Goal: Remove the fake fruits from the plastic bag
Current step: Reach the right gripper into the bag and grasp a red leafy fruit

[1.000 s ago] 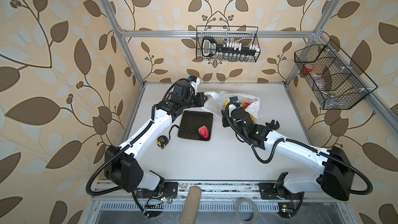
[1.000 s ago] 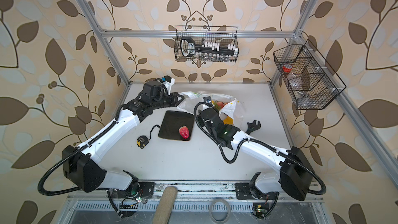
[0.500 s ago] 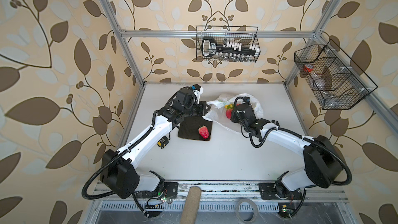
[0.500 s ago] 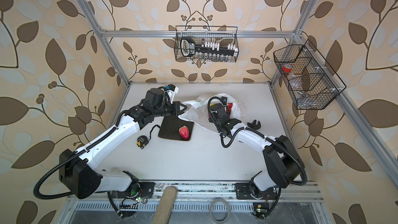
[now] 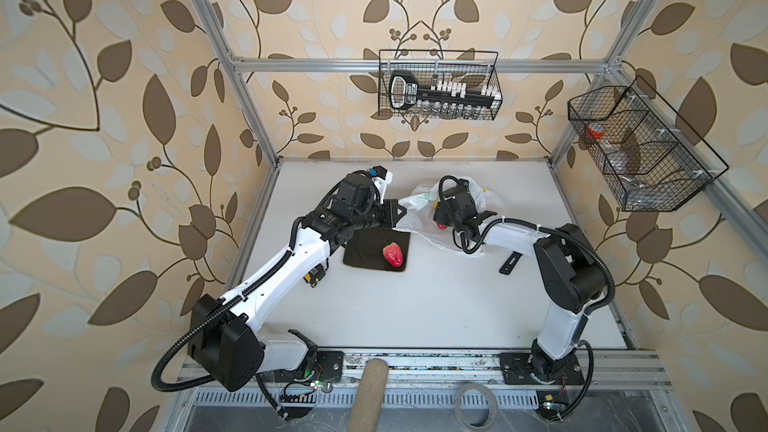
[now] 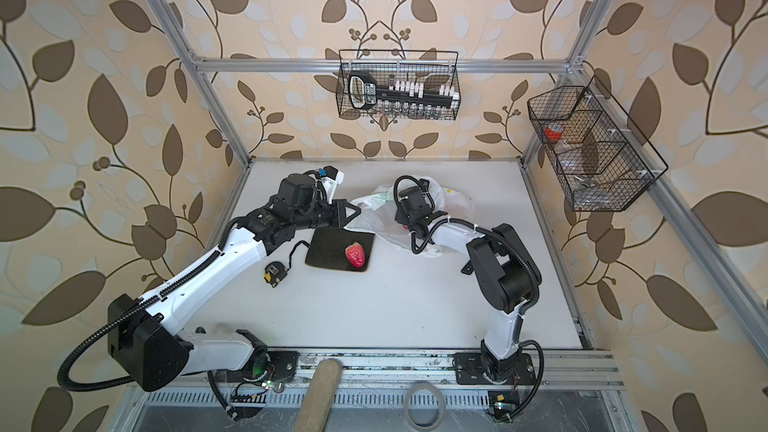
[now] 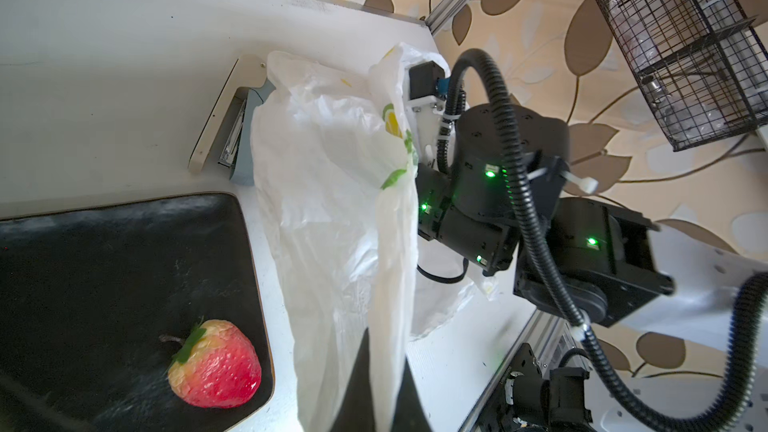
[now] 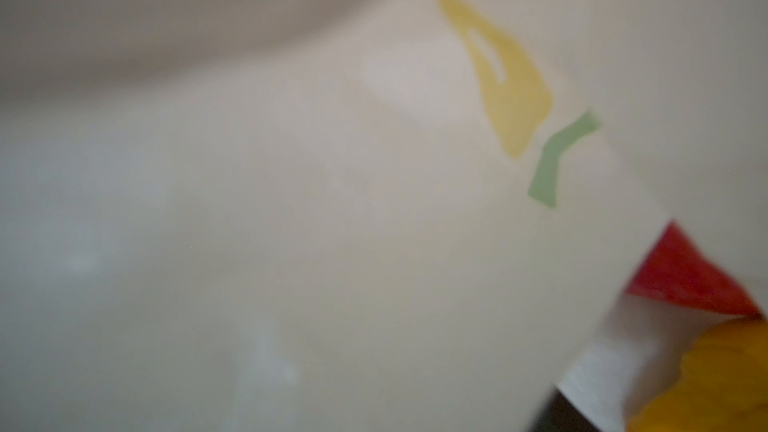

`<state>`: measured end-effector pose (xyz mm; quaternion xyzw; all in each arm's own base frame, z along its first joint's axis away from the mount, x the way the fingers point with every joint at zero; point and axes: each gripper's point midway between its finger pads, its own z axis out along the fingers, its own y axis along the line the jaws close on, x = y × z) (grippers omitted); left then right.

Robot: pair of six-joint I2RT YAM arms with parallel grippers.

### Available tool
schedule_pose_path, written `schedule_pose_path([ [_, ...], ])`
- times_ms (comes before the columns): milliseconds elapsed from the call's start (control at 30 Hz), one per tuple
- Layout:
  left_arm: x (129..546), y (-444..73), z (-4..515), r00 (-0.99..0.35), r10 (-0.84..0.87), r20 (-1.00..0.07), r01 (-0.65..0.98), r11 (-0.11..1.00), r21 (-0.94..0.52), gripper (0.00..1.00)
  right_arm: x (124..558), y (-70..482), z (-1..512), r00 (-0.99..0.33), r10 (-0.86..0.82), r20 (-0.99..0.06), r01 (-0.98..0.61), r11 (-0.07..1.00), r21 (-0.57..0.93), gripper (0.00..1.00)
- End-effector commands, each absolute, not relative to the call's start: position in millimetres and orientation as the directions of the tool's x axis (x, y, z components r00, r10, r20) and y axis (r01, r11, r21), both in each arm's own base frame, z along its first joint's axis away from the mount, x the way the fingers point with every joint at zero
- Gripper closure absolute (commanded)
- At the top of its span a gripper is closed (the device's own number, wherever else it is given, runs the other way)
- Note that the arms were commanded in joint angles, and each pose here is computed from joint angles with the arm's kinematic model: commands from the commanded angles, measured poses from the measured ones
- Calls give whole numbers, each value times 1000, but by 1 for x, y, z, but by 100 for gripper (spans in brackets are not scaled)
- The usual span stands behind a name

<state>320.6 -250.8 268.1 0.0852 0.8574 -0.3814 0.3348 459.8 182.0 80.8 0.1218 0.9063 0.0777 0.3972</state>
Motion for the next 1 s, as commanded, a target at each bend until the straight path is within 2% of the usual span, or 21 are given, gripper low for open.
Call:
schedule_pose_path([
  [0,309,-252,285,-738,-111,-665,443,664,-603,100,471,182,70,-668,264,-695,163,964,209,30],
  [333,310,-250,282,-738,-113,-665,435,673,-598,100,477,183,32,-721,243,-649,173,970,171,36],
  [533,310,-250,280,-742,-116,-660,429,675,-601,100,475,181,19,-740,239,-628,177,971,160,47],
  [733,314,-247,278,-742,-130,-657,405,694,-595,100,473,182,48,-709,247,-660,148,968,204,63],
  [967,324,-244,277,-734,-162,-660,371,718,-589,100,445,186,96,-669,267,-694,81,954,290,68],
])
